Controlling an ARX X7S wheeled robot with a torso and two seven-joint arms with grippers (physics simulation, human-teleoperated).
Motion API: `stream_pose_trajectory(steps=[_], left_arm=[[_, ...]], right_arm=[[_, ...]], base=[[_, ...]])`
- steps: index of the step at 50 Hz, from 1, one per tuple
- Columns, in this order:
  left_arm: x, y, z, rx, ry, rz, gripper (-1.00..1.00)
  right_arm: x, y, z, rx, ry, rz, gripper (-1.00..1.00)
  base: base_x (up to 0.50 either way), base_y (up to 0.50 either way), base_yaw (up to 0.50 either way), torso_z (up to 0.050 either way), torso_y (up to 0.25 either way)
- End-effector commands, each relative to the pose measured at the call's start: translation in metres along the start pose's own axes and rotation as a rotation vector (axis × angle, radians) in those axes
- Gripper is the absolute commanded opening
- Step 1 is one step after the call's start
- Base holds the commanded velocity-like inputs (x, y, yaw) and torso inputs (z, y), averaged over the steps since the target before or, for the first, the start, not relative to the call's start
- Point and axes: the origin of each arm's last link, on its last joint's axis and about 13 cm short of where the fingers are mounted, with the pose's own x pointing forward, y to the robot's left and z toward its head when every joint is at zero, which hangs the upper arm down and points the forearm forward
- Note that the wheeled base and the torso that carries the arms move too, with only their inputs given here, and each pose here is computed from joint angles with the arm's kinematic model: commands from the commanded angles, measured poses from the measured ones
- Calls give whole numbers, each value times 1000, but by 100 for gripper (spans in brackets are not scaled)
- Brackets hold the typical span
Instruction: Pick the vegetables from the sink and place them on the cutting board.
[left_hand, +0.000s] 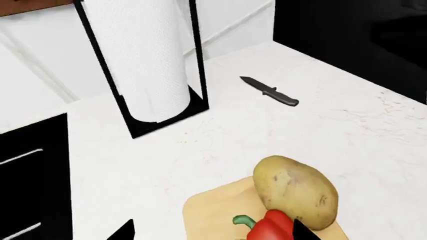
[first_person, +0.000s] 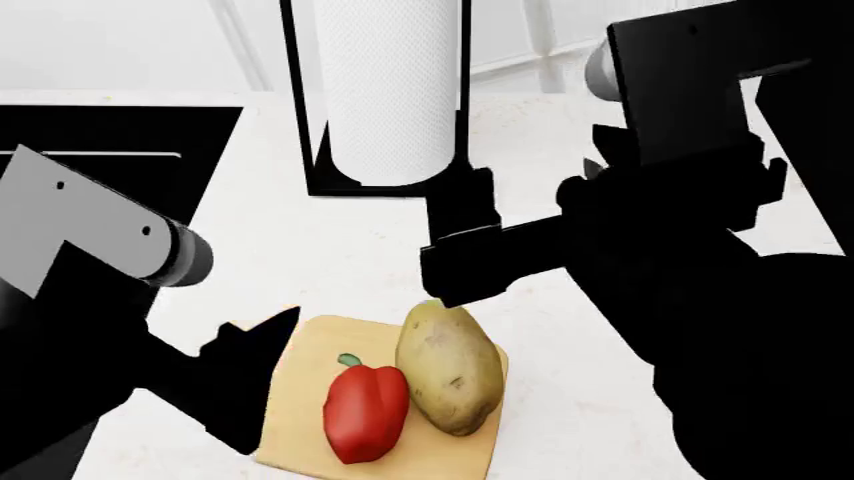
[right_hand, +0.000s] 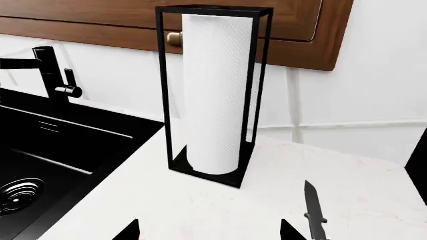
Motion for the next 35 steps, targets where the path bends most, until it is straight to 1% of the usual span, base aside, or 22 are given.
stream_pose_trajectory(steps=[1,2,4,7,8,10,12,14,15,16,18,20,21,24,30,35], left_arm=[[-30,27,15,-113,-135,133,100],[-36,31,16,-125,-160,157,100],[-44,33,14,-130,-160,166,100],[-53,40,11,-125,-176,224,100],[-56,44,11,-138,-185,248,100],[-58,48,7,-139,-170,267,100],[-64,52,3,-157,-169,293,100],[-68,55,2,-152,-163,309,100],[-71,56,4,-159,-165,314,100],[-72,56,5,-152,-163,320,100],[-80,58,11,-168,-192,321,100],[-85,61,16,-162,-194,329,100],[-85,60,18,-154,-198,338,100],[-88,60,23,-151,-204,339,100],[-95,58,39,-128,-223,339,100],[-92,54,49,-115,-230,320,100]], right_arm=[[-30,-8,-23,-31,-192,-34,100],[-33,-9,-27,-29,-185,-40,100],[-40,-12,-32,-14,-184,-69,100],[-49,-20,-39,12,-194,-117,100],[-54,-23,-40,10,-198,-133,100],[-59,-24,-39,13,-199,-138,100],[-68,-25,-32,3,-197,-149,100],[-73,-26,-26,-3,-192,-161,100],[-76,-27,-21,-6,-193,-163,100],[-77,-27,-18,10,-211,-166,100],[-82,-27,-10,0,-223,-162,100],[-87,-26,-5,-6,-237,-161,100],[-92,-27,0,-7,-238,-166,100],[-95,-28,5,-22,-243,-197,100],[-101,-26,27,-28,-262,-191,100],[-97,-25,27,-38,-263,-183,100]], base=[[0,0,0,0,0],[0,0,0,0,0],[0,0,0,0,0],[0,0,0,0,0],[0,0,0,0,0],[0,0,0,0,0],[0,0,0,0,0],[0,0,0,0,0],[0,0,0,0,0],[0,0,0,0,0],[0,0,0,0,0],[0,0,0,0,0],[0,0,0,0,0],[0,0,0,0,0],[0,0,0,0,0],[0,0,0,0,0]])
